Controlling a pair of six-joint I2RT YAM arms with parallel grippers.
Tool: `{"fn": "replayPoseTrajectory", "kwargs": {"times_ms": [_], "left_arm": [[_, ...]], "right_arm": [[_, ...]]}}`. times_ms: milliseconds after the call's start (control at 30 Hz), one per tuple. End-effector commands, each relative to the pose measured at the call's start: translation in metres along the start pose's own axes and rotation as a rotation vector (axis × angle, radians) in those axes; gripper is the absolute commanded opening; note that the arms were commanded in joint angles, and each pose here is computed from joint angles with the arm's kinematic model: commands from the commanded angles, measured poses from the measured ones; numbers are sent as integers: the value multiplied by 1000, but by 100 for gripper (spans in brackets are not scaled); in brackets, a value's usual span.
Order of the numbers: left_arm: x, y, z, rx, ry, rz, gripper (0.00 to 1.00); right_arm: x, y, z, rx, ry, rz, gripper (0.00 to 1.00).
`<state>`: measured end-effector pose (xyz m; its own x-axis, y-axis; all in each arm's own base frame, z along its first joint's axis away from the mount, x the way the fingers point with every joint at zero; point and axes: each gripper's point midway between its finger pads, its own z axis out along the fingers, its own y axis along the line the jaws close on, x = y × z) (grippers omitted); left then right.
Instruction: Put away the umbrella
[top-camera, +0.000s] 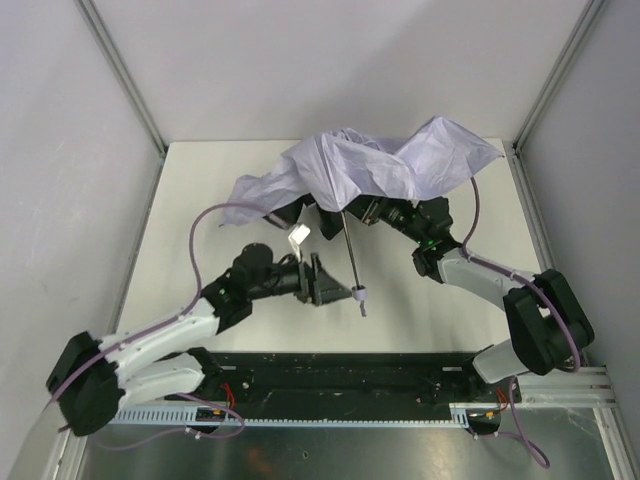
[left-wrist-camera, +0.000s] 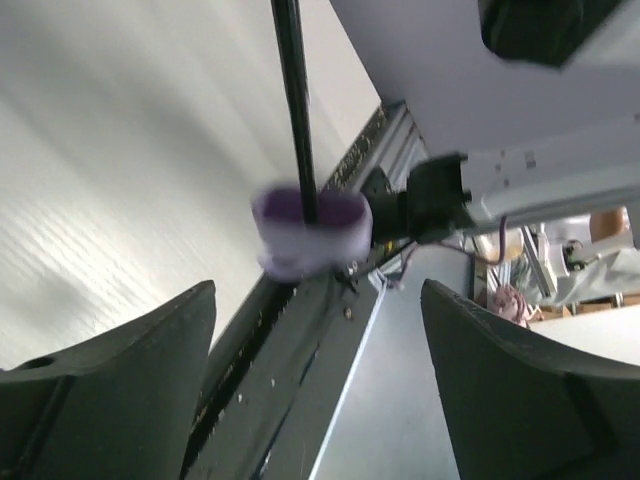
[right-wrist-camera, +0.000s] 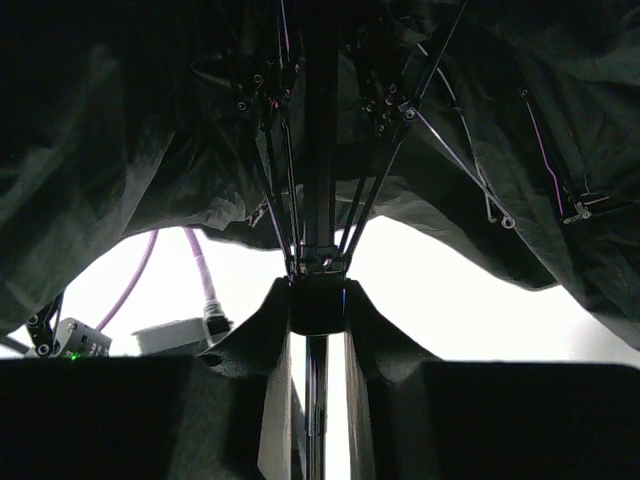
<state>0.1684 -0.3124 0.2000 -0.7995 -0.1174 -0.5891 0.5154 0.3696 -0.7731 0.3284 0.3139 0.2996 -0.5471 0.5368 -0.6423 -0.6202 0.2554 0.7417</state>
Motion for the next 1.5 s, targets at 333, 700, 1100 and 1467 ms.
{"fn": "replayPoseTrajectory", "kwargs": {"times_ms": [333, 700, 1100, 1467], "left_arm": [[-28, -163, -156, 406, -268, 479, 98], [-193, -168, -168, -127, -624, 289, 100], [-185, -105, -119, -26, -338, 188, 99], [-160, -106, -98, 152, -213, 257, 99]], "right_arm": [[3, 56, -49, -535, 83, -456, 0], [37, 65, -82, -542, 194, -347, 0], [16, 102, -95, -605, 184, -396, 0], [10, 108, -82, -629, 195, -401, 0]]}}
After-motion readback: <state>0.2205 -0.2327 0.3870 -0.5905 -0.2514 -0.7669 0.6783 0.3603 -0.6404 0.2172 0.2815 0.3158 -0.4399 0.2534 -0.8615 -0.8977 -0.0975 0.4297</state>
